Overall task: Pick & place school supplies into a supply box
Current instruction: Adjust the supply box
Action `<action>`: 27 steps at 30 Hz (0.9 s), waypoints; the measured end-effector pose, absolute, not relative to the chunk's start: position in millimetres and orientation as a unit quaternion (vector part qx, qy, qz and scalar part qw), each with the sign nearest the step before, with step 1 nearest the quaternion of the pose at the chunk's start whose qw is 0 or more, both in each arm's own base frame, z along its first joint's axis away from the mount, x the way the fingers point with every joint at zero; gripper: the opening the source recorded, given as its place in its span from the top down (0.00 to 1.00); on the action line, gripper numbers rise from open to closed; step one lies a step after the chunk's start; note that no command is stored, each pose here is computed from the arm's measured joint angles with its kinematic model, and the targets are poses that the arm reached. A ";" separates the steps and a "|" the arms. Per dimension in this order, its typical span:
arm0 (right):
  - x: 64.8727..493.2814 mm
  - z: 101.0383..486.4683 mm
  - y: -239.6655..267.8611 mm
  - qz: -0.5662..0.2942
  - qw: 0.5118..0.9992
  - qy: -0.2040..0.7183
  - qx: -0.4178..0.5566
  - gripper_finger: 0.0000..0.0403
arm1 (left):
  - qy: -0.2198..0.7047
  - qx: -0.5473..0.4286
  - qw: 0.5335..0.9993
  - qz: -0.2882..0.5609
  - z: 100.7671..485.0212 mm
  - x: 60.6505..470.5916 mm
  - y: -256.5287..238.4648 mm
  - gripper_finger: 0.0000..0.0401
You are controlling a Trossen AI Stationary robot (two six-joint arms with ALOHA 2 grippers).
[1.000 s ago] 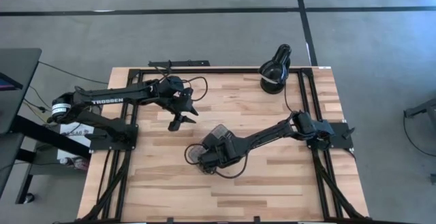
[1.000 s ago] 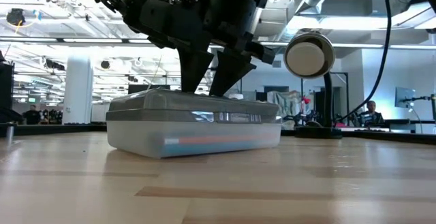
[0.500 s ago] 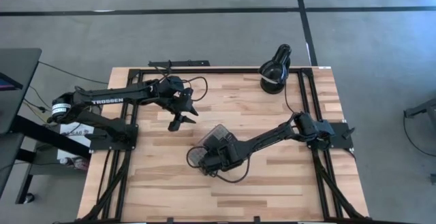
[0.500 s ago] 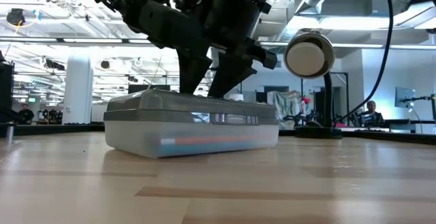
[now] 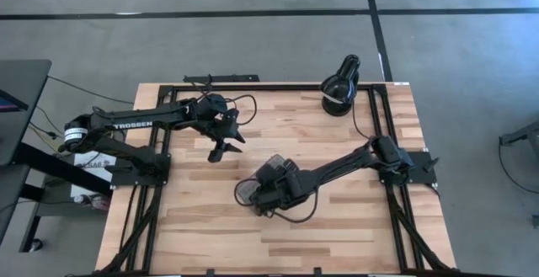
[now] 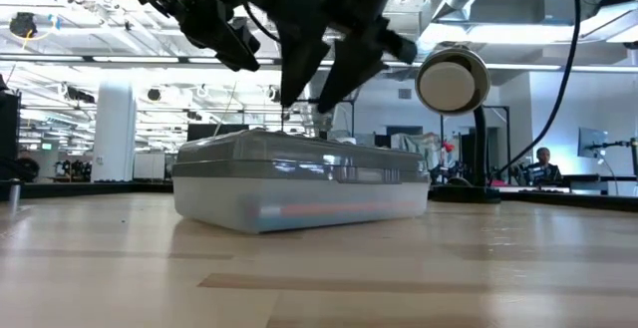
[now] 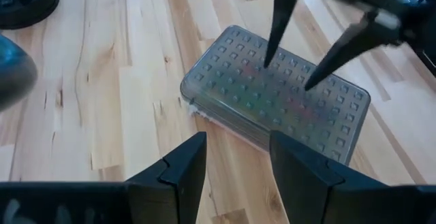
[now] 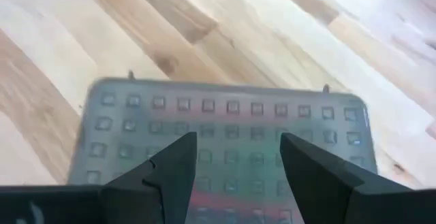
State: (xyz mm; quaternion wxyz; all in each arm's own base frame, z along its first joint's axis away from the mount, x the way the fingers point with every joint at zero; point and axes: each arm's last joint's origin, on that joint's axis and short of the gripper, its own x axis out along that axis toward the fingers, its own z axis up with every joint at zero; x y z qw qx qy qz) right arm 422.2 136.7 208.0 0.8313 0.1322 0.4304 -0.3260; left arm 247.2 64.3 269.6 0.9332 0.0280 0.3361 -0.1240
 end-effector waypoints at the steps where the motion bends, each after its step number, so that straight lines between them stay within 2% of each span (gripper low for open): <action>1: 421.2 211.4 137.2 -0.324 0.833 0.427 0.134 0.49 | 0.340 0.028 0.932 -0.125 269.0 246.6 64.2 0.61; 7: 398.3 233.9 154.7 -0.323 0.830 0.431 0.141 0.49 | 0.412 0.048 0.896 -0.162 255.0 236.4 60.9 0.61; 16: 356.3 233.3 211.5 -0.310 0.814 0.466 0.153 0.49 | 0.421 0.062 0.886 -0.186 233.0 233.6 50.9 0.61; 23: 344.0 215.0 209.5 -0.369 0.780 0.469 0.187 0.49 | 0.401 0.049 0.895 -0.189 206.1 233.3 39.5 0.61; 27: 351.4 199.4 210.5 -0.327 0.798 0.469 0.192 0.49 | 0.389 0.035 0.903 -0.181 198.2 233.6 36.3 0.61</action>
